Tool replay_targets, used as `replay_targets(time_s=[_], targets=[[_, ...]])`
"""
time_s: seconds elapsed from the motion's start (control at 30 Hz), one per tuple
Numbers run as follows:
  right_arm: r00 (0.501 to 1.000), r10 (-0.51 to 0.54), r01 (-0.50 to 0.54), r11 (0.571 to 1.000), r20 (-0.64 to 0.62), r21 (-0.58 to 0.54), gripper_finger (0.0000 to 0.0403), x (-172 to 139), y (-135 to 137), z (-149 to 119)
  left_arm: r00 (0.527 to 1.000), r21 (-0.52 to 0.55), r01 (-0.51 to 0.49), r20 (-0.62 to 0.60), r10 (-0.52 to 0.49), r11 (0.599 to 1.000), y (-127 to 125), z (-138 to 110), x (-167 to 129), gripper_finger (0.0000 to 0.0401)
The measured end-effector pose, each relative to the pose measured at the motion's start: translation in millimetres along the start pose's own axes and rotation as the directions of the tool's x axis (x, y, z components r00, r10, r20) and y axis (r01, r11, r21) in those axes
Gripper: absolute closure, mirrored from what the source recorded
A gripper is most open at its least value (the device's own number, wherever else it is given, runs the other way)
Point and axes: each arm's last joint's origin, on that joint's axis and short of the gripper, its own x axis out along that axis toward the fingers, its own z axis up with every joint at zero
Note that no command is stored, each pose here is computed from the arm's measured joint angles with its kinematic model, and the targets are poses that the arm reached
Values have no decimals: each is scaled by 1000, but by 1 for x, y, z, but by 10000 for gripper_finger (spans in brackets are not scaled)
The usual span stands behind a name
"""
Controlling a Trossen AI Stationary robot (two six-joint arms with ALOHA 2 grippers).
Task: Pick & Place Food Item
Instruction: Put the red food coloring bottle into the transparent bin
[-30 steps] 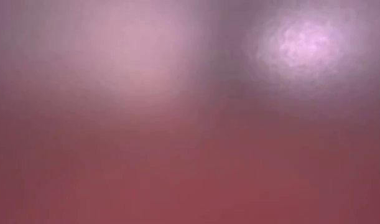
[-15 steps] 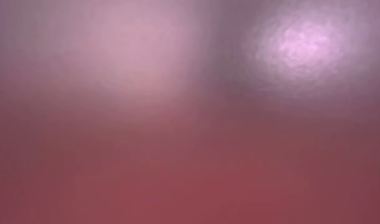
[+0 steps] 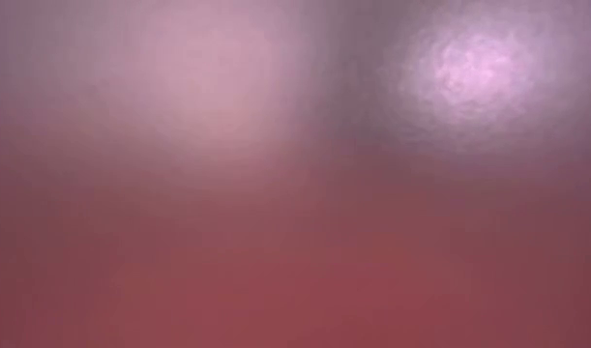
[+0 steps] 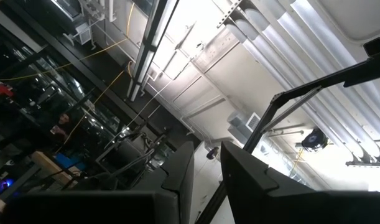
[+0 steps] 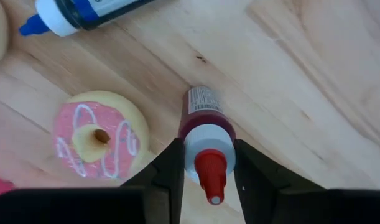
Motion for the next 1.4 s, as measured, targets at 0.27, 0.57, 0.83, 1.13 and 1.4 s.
replay_targets(time_s=[0.27,0.57,0.83,1.13,1.4], targets=[[991,62,-66,997,119,29,302,-56,-18,7,1000,6,-6,3,6,1000,0,0,0,325],[945,46,-96,985,322,143,302,-125,-87,37,1000,24,-25,12,25,999,1,0,0,325],[981,-10,-31,977,192,209,302,-107,-159,82,998,45,-53,33,51,998,2,1,0,325],[998,-17,4,979,65,204,302,-61,-200,121,995,80,-88,63,83,993,3,2,0,325],[998,12,-23,981,58,193,293,-35,-200,141,993,80,-101,73,96,992,3,2,0,325]])
